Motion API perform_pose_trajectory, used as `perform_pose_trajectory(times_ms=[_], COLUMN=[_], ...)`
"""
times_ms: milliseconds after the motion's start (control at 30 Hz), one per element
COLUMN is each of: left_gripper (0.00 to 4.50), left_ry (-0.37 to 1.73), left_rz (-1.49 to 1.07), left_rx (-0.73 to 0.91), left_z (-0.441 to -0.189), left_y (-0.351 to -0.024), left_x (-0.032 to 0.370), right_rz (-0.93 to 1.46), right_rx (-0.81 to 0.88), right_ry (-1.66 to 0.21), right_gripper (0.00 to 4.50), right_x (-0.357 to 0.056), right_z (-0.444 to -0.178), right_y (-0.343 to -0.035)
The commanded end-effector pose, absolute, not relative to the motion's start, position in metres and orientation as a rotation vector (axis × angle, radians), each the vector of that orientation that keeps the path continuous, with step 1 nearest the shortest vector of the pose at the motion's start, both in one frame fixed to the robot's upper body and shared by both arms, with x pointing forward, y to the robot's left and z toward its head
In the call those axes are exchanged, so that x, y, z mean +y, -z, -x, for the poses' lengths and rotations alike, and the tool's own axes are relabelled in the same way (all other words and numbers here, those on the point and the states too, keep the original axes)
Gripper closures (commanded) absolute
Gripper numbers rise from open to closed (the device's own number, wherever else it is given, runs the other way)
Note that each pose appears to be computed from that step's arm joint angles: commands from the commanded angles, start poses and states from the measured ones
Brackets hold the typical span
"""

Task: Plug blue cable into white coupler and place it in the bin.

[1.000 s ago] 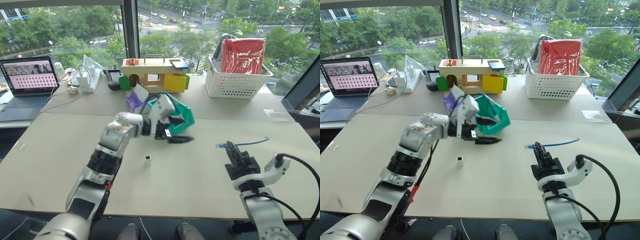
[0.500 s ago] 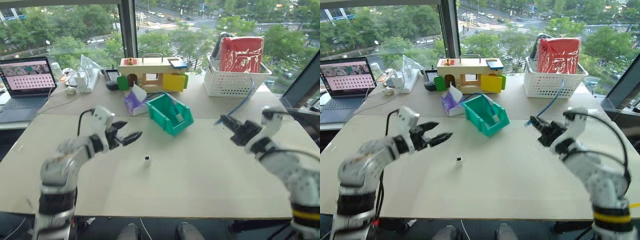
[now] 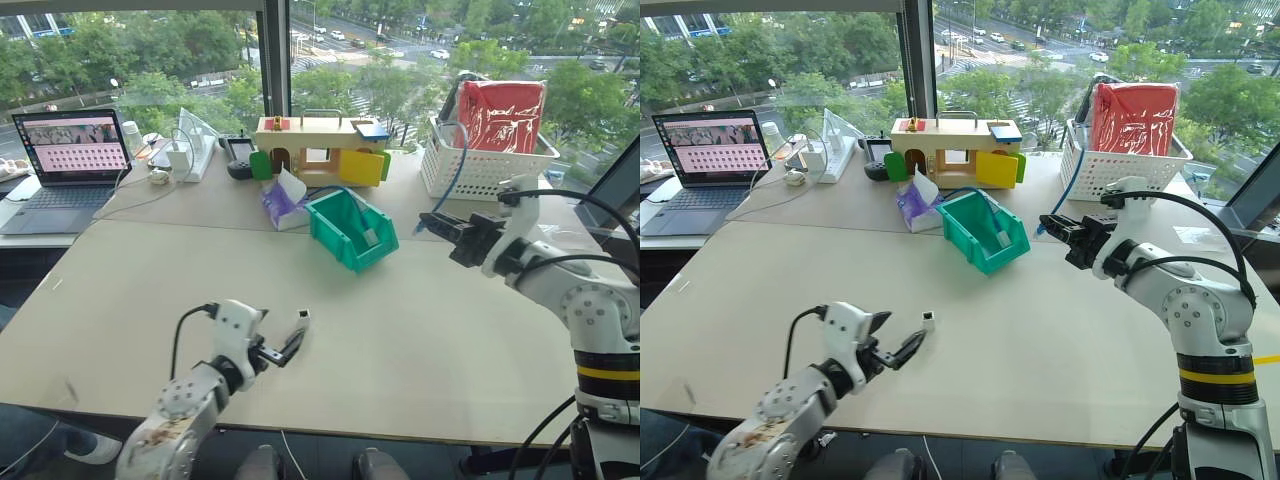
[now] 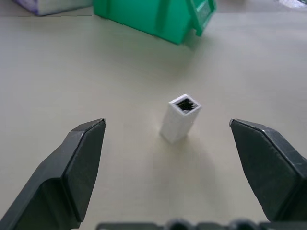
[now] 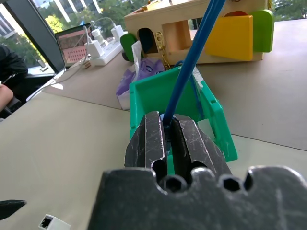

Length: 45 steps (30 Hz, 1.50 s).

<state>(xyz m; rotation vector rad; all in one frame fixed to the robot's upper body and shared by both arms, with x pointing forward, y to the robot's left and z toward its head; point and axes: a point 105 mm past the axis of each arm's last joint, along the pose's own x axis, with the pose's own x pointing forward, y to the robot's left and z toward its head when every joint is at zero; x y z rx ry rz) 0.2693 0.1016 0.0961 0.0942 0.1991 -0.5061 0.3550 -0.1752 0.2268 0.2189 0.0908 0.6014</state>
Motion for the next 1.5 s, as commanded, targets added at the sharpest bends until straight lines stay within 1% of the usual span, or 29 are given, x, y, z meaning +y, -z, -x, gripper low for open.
perform_pose_trajectory(times_ms=[33, 233, 300, 400, 767, 867, 967, 1000, 1033, 1067, 1100, 1133, 1233, 1400, 1433, 1500], left_gripper=[0.04, 0.04, 0.04, 0.04, 0.04, 0.76, 2.0, 2.33, 2.81, 3.09, 3.54, 3.64, 3.64, 3.64, 3.64, 3.64], left_ry=[0.509, 0.49, 0.461, 0.459, 0.378, 0.365, 0.347, 0.342, 0.339, 0.339, 0.346, 0.365, 0.472, 0.827, 0.938, 1.086], left_rz=[-0.135, -0.134, -0.156, -0.174, -0.162, -0.148, -0.149, -0.15, -0.153, -0.158, -0.165, -0.178, -0.222, -0.243, -0.28, -0.352], left_rx=[0.152, 0.17, 0.182, 0.199, 0.268, 0.28, 0.286, 0.286, 0.285, 0.283, 0.279, 0.271, 0.217, 0.088, 0.062, 0.039], left_z=[-0.274, -0.276, -0.283, -0.285, -0.288, -0.288, -0.289, -0.29, -0.291, -0.292, -0.293, -0.295, -0.303, -0.308, -0.308, -0.313], left_y=[-0.098, -0.092, -0.088, -0.083, -0.068, -0.066, -0.065, -0.064, -0.065, -0.065, -0.065, -0.066, -0.075, -0.098, -0.101, -0.101], left_x=[0.088, 0.08, 0.07, 0.059, 0.059, 0.059, 0.06, 0.061, 0.062, 0.062, 0.063, 0.062, 0.057, 0.038, 0.033, 0.03], right_rz=[-0.189, -0.175, -0.165, -0.166, -0.149, -0.146, -0.142, -0.141, -0.139, -0.139, -0.139, -0.14, -0.144, -0.157, -0.164, -0.173], right_rx=[0.046, 0.05, 0.058, 0.059, 0.068, 0.067, 0.068, 0.068, 0.068, 0.068, 0.067, 0.065, 0.057, 0.023, 0.011, -0.007], right_ry=[-0.597, -0.581, -0.574, -0.577, -0.604, -0.603, -0.604, -0.603, -0.602, -0.601, -0.6, -0.6, -0.592, -0.565, -0.555, -0.536], right_gripper=[4.5, 4.5, 4.5, 4.5, 4.5, 4.5, 4.5, 4.5, 4.5, 4.5, 4.5, 4.5, 4.5, 4.5, 4.5, 4.5], right_x=[-0.181, -0.186, -0.187, -0.186, -0.18, -0.181, -0.182, -0.182, -0.183, -0.183, -0.183, -0.183, -0.183, -0.184, -0.184, -0.183], right_z=[-0.352, -0.345, -0.344, -0.344, -0.341, -0.343, -0.343, -0.343, -0.344, -0.344, -0.344, -0.343, -0.342, -0.338, -0.336, -0.332], right_y=[-0.242, -0.242, -0.24, -0.241, -0.246, -0.248, -0.248, -0.248, -0.248, -0.248, -0.248, -0.248, -0.248, -0.248, -0.249, -0.249])
